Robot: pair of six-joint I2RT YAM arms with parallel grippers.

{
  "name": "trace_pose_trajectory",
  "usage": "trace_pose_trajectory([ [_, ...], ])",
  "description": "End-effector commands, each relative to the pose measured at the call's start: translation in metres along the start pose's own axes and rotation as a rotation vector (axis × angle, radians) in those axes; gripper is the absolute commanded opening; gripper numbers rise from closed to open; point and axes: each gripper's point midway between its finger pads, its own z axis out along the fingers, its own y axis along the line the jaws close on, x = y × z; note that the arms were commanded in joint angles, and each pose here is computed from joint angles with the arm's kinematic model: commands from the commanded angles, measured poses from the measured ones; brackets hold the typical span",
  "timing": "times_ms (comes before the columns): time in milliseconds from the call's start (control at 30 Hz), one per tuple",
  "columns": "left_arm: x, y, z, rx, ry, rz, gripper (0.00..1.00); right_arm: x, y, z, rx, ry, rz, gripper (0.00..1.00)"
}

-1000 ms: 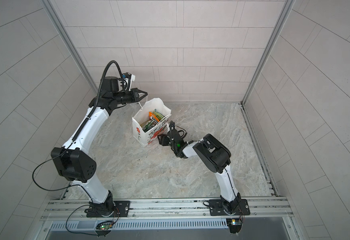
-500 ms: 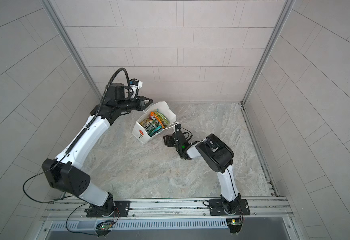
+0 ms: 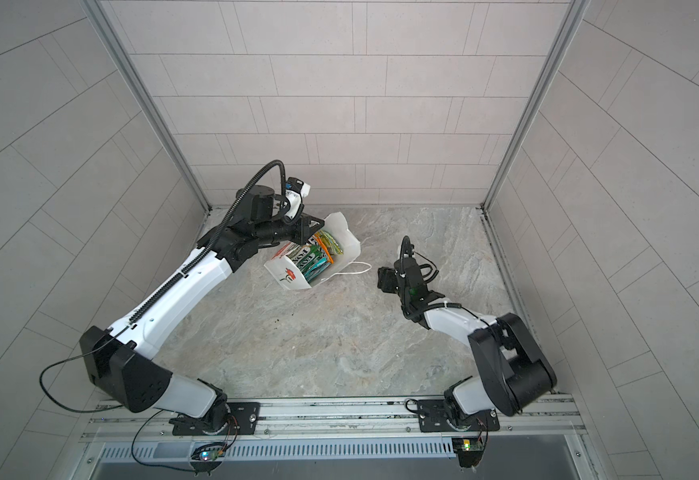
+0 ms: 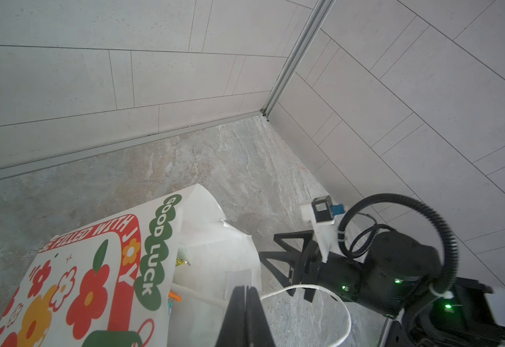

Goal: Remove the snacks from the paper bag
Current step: 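Tilt the bag with the left gripper while the right gripper moves over its opening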

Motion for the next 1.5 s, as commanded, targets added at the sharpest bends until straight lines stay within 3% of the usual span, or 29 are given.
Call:
trace_pose_trajectory([
  [0, 0.004, -0.025, -0.007, 0.049, 0.001, 0.054, 0.0, -0.005, -0.012, -0.034, 0.066, 0.04, -0.124, 0.72],
  [100, 0.007, -0.032, -0.008, 0.056, 0.006, 0.05, 0.0, -0.025, 0.003, -0.06, -0.004, -0.002, -0.147, 0.72],
  [267, 0.019, -0.038, -0.008, 0.063, 0.05, 0.072, 0.0, -0.039, 0.051, -0.088, -0.245, 0.007, -0.181, 0.71],
  [400, 0.021, -0.038, -0.01, 0.055, 0.056, 0.09, 0.0, -0.035, 0.089, -0.097, -0.393, 0.052, -0.224, 0.68],
  [633, 0.019, -0.036, -0.011, 0.047, 0.027, 0.061, 0.0, -0.008, 0.131, -0.098, -0.496, 0.104, -0.347, 0.63],
  [900, 0.008, -0.029, -0.022, -0.012, -0.043, 0.066, 0.0, 0.034, 0.142, -0.078, -0.493, 0.186, -0.437, 0.47],
  [1133, 0.0, -0.027, -0.031, -0.033, -0.122, 0.06, 0.0, 0.059, 0.145, -0.06, -0.442, 0.207, -0.508, 0.43],
  [1467, -0.001, -0.032, -0.034, -0.011, -0.132, 0.07, 0.0, 0.064, 0.151, -0.022, -0.328, 0.213, -0.539, 0.34],
])
